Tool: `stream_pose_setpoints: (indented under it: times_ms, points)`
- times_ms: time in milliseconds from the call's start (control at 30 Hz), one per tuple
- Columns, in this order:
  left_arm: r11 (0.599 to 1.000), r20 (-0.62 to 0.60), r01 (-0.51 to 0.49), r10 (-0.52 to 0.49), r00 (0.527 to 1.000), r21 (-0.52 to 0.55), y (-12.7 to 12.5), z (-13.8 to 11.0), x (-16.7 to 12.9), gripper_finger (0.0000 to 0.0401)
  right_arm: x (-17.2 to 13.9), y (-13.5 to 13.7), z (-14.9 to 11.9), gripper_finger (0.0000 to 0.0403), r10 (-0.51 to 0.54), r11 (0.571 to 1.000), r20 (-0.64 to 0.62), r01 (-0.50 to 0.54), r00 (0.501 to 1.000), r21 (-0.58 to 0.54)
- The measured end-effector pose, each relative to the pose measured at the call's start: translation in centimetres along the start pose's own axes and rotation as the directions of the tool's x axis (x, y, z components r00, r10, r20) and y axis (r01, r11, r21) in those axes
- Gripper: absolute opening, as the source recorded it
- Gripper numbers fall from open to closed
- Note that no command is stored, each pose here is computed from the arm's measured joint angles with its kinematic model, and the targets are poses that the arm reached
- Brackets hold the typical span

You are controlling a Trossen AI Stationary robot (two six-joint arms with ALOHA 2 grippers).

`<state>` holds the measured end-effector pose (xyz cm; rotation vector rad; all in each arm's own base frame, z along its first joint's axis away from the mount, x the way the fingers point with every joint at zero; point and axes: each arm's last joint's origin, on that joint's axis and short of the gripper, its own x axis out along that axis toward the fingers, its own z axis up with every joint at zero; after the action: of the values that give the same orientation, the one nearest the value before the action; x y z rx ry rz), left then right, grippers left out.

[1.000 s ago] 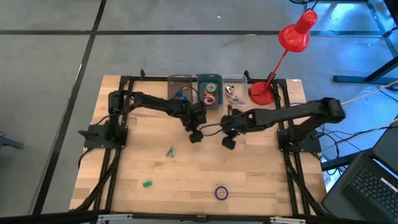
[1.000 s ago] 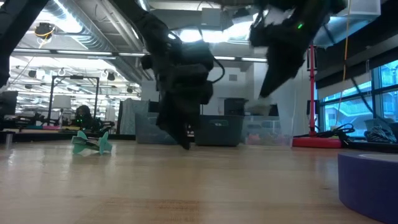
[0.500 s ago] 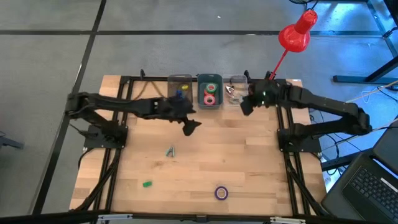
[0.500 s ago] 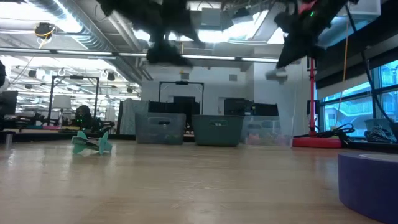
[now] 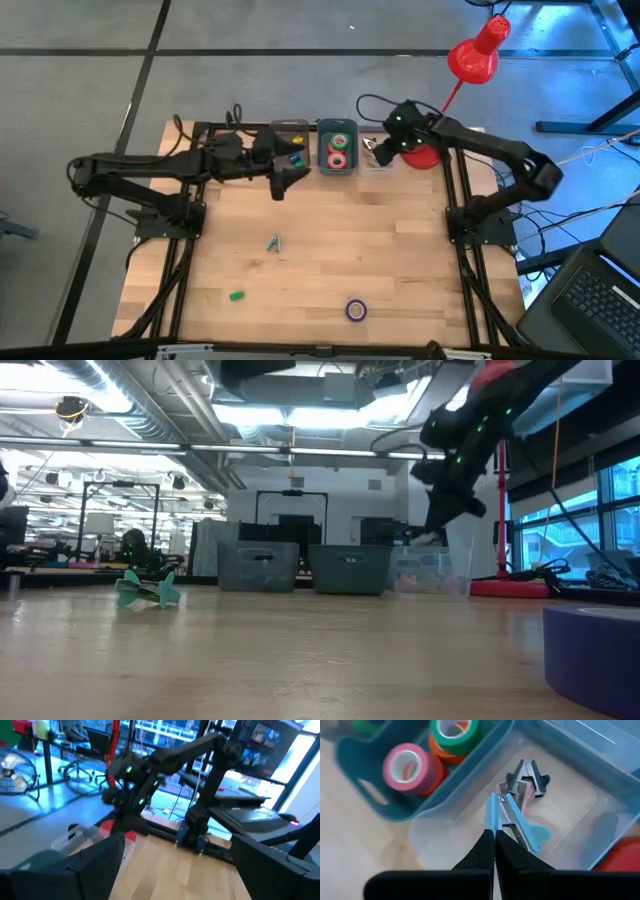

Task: Pick and place Stapler, Stapler remover, tape
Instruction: Put the blue staple remover into the transparent bin

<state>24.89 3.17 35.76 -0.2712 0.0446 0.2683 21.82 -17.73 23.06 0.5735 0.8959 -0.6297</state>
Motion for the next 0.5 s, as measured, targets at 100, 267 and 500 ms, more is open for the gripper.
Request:
stream_pose_setpoints:
  times_ms: [100,267,500]
  points:
    - [1.0,0.026,0.002,-0.002,1.0,-0.004,0.0,0.5,-0.6,0.0352,1.5,-0.6,0.3,0.0,-0.009,1.0,-0.015,0.009,1.0,-0.009]
    - [1.0,0.037,-0.012,0.012,0.999,-0.007,0.0,0.6,-0.8,0.0352,3.7,-1.3,0.2,0.0,-0.023,0.999,-0.06,0.021,0.998,-0.032]
    - [0.999,0.038,-0.002,0.003,0.999,-0.032,0.0,0.7,-0.7,0.0352,4.9,-1.9,0.1,0.0013,-0.036,0.999,-0.088,0.034,0.995,-0.025]
